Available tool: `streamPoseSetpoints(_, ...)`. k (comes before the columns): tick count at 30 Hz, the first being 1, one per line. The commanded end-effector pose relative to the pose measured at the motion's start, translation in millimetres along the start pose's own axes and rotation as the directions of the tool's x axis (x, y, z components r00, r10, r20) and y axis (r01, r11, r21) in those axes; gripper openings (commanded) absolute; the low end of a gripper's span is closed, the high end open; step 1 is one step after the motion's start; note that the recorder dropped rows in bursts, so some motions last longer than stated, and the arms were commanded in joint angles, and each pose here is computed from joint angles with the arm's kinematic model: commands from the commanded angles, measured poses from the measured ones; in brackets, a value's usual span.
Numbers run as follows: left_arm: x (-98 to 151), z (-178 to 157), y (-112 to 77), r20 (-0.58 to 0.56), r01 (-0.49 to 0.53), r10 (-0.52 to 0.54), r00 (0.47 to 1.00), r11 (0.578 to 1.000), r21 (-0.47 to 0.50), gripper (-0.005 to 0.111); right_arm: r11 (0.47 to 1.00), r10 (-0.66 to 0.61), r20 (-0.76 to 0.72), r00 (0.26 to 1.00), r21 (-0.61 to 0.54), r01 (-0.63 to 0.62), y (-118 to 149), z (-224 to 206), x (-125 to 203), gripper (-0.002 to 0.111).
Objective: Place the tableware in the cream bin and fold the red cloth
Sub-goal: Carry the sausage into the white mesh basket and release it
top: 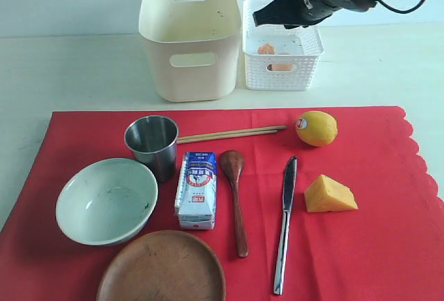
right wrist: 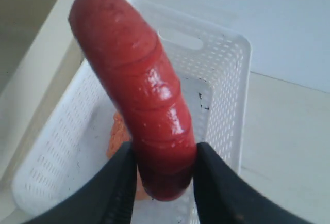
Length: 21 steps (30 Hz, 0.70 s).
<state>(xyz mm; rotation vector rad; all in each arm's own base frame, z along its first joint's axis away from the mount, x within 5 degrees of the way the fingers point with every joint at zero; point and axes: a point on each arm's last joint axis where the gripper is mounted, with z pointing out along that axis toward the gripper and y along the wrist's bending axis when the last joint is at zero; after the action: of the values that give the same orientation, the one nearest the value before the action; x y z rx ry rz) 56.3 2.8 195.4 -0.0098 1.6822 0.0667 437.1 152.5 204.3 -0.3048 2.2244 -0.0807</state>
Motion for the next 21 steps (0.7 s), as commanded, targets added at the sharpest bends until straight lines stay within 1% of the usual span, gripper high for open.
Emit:
streamPoseSetpoints(1,-0.2,-0.4,-0.6,0.005,0.009,-0.009,1.0,1.0,0.009,0.003,0.999,0.043,-0.026,0.999,0.021,-0.042,1.2,22.4,0.3,0.0)
streamPoseSetpoints(7,-0.2,-0.4,-0.6,0.005,0.009,-0.009,1.0,1.0,0.009,0.003,0.998,0.059,-0.048,0.997,0.02,-0.058,4.0,32.3,6.0,0.0)
streamPoseSetpoints(9,-0.2,-0.4,-0.6,0.005,0.009,-0.009,1.0,1.0,0.009,0.003,0.998,0.058,-0.054,0.997,0.021,-0.057,4.2,33.7,7.6,0.003)
streamPoseSetpoints(12,-0.2,-0.4,-0.6,0.005,0.009,-0.009,1.0,1.0,0.009,0.003,0.998,0.057,-0.056,0.997,0.022,-0.056,4.4,34.5,8.4,0.017)
streamPoseSetpoints(16,-0.2,-0.4,-0.6,0.005,0.009,-0.009,1.0,1.0,0.009,0.003,0.999,0.036,-0.049,0.998,0.022,-0.035,4.3,34.6,7.7,0.04)
streamPoseSetpoints(21,-0.2,-0.4,-0.6,0.005,0.009,-0.009,1.0,1.0,0.009,0.003,0.999,0.04,-0.054,0.998,0.03,-0.038,3.2,33.1,7.2,0.06)
